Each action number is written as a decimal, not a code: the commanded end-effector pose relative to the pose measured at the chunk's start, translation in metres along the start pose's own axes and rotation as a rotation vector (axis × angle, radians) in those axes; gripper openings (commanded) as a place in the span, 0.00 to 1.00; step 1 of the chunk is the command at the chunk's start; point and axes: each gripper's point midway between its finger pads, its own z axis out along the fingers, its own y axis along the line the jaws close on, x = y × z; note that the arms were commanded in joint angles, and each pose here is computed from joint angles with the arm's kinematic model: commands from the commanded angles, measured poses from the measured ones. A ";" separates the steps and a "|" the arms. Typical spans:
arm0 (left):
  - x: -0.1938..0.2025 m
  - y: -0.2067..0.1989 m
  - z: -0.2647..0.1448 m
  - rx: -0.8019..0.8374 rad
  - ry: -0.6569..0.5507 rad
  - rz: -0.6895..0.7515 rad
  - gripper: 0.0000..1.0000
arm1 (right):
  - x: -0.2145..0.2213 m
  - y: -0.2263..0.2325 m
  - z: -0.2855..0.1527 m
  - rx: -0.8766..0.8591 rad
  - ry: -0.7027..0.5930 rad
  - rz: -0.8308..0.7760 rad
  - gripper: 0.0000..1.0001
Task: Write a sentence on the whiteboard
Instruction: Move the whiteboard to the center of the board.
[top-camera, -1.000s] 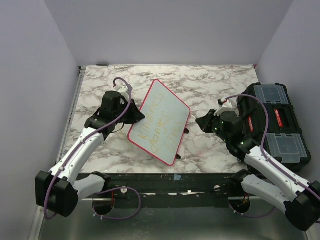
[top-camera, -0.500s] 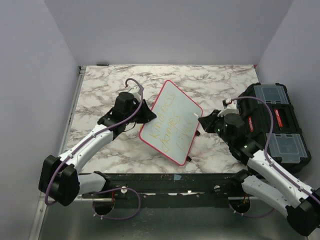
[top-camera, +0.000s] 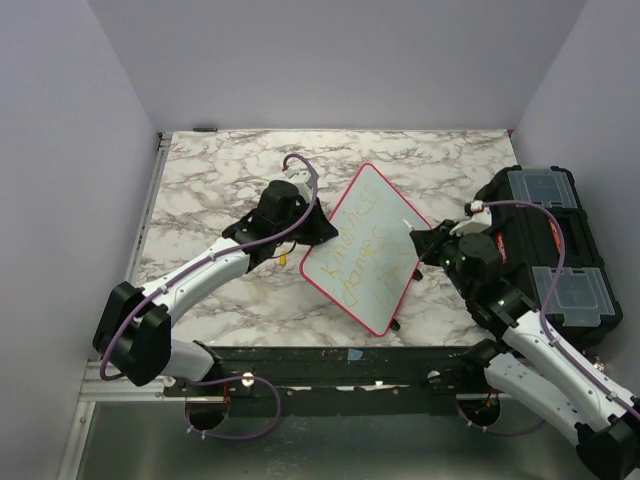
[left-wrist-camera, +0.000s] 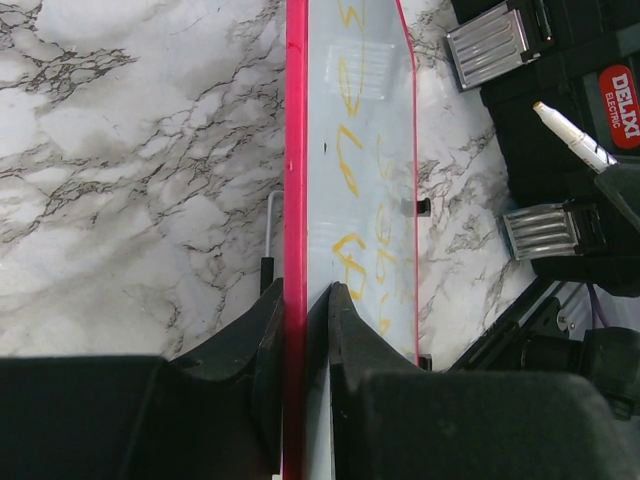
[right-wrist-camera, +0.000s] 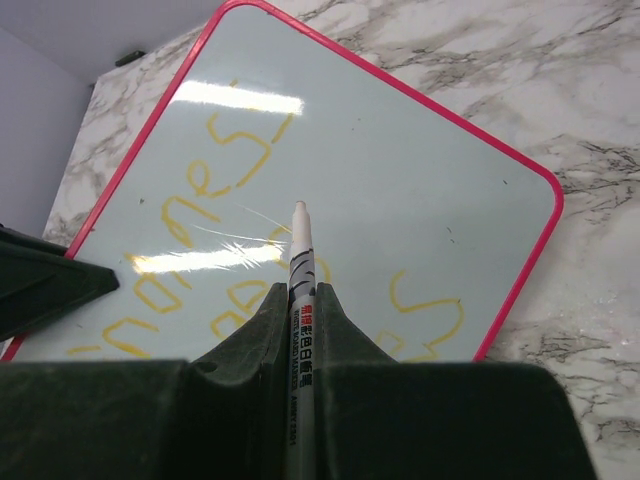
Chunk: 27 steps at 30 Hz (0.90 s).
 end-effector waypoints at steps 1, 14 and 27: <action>0.103 0.052 -0.006 -0.164 0.353 0.127 0.05 | 0.002 -0.017 -0.004 0.078 -0.027 0.023 0.01; 0.094 0.050 -0.011 -0.173 0.305 0.137 0.35 | 0.004 -0.015 -0.001 0.072 -0.017 0.023 0.01; 0.063 0.034 -0.026 -0.176 0.227 0.155 0.54 | 0.004 -0.014 -0.001 0.064 -0.013 0.019 0.01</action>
